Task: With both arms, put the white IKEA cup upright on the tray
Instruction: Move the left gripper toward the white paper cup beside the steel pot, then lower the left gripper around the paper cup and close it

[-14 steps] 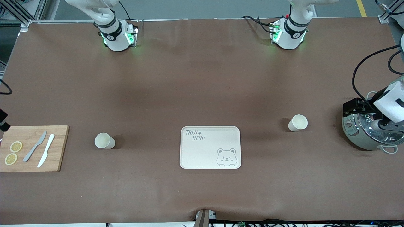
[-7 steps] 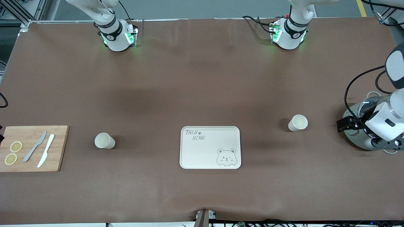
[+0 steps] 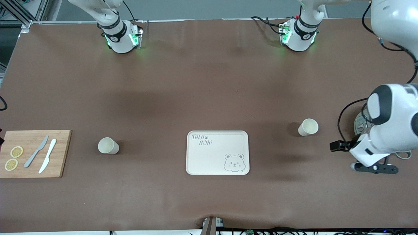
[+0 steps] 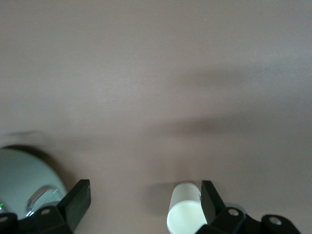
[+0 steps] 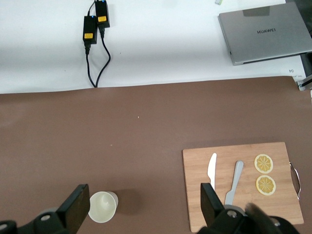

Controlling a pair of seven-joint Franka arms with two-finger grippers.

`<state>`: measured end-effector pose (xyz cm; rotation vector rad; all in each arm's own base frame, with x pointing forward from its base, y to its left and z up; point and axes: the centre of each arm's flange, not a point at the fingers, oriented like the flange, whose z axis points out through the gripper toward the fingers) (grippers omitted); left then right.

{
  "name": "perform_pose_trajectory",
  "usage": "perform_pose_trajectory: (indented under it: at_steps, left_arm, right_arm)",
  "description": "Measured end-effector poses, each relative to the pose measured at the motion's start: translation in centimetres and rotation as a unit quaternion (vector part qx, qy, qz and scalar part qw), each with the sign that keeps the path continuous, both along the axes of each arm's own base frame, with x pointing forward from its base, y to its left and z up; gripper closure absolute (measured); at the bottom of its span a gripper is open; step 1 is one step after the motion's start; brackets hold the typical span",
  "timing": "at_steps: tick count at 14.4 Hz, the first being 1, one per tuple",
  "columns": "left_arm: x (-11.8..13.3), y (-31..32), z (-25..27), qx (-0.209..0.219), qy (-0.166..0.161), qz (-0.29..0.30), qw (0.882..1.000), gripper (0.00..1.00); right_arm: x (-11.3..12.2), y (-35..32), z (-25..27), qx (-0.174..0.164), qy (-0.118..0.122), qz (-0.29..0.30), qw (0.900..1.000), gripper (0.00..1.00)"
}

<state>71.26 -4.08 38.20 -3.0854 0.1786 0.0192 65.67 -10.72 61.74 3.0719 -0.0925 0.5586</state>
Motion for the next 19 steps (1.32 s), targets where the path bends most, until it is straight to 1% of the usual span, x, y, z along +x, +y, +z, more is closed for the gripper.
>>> perform_pose_trajectory:
  at_steps: [3,5,7,8,10,12,14,17,19]
  left_arm:
    - [-0.3,-3.5,-1.8,-0.003,0.005,0.005,1.0,0.0]
    - [-0.9,-5.5,-2.8,-0.004,0.015,0.012,1.0,0.0]
    - [-1.6,-5.5,-4.5,-0.003,0.026,0.013,1.0,0.0]
    - [-1.9,-5.0,-5.4,-0.004,0.021,0.014,1.0,0.0]
    - [-3.1,-3.8,-7.4,-0.008,0.008,0.015,1.0,0.0]
    - [-4.9,-2.9,-9.7,-0.011,-0.004,0.013,1.0,0.0]
    - [-6.5,-1.4,-11.4,-0.012,-0.005,0.007,1.0,0.0]
    - [-8.3,-0.3,-11.9,-0.012,-0.001,0.006,1.0,0.0]
    - [-9.2,0.1,-11.2,-0.012,-0.007,0.008,1.0,0.0]
  right_arm:
    - [-0.4,0.1,-1.2,0.008,0.038,0.0,0.999,0.0]
    - [-0.4,0.6,-2.0,0.013,0.056,0.005,0.998,0.0]
    - [-0.5,1.7,-2.8,0.017,0.08,0.013,0.997,0.0]
    - [-0.6,2.1,-3.0,0.018,0.089,0.016,0.996,0.0]
    - [-0.7,2.3,-3.1,0.019,0.096,0.018,0.995,0.0]
    - [-0.9,2.4,-3.3,0.021,0.106,0.019,0.994,0.0]
    - [-1.0,2.6,-3.3,0.022,0.11,0.021,0.993,0.0]
    - [-1.0,2.7,-3.2,0.022,0.109,0.021,0.994,0.0]
    - [-1.0,2.6,-3.2,0.022,0.107,0.021,0.994,0.0]
